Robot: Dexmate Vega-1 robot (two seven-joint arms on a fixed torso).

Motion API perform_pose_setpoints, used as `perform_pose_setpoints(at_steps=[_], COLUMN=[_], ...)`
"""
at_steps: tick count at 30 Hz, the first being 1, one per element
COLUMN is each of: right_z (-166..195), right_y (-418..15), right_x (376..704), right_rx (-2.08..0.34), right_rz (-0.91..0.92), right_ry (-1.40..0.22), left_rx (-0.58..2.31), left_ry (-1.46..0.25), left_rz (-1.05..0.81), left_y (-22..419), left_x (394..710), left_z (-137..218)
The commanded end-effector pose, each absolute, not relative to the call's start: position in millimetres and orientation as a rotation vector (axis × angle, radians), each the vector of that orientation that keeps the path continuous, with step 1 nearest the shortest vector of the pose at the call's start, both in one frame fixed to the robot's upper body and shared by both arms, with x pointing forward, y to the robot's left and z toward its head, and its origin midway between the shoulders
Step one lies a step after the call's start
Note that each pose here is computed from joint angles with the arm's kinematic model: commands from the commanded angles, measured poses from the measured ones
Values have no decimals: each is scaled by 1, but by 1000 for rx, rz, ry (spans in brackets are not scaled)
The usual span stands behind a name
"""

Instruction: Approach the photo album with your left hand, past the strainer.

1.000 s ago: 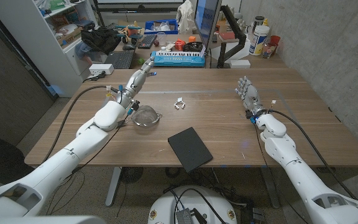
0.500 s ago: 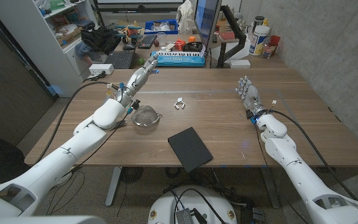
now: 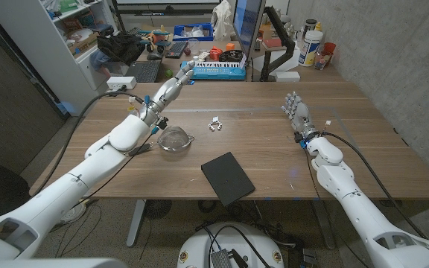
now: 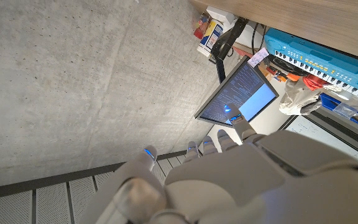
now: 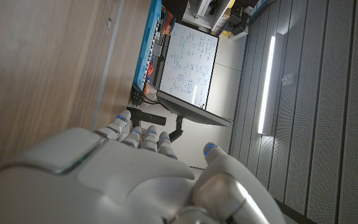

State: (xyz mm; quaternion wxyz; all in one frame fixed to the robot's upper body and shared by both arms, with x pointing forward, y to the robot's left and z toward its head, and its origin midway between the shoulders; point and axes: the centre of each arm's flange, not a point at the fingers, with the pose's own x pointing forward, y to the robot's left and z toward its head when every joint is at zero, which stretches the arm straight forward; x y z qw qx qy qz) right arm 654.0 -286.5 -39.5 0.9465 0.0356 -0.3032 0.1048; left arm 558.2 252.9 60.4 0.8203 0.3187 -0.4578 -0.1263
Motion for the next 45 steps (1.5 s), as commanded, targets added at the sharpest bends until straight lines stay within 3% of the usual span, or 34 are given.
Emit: perform_pose_setpoints(at_steps=[1, 45], right_z=[-40, -44], right_y=[-282, -281], right_x=[656, 655], right_rx=[75, 82], right_rz=[216, 217], right_ry=[-618, -623], left_rx=[746, 990], left_ry=[-1024, -1230], left_rz=[-292, -400], left_y=[249, 213], left_x=[546, 492], left_z=[69, 85])
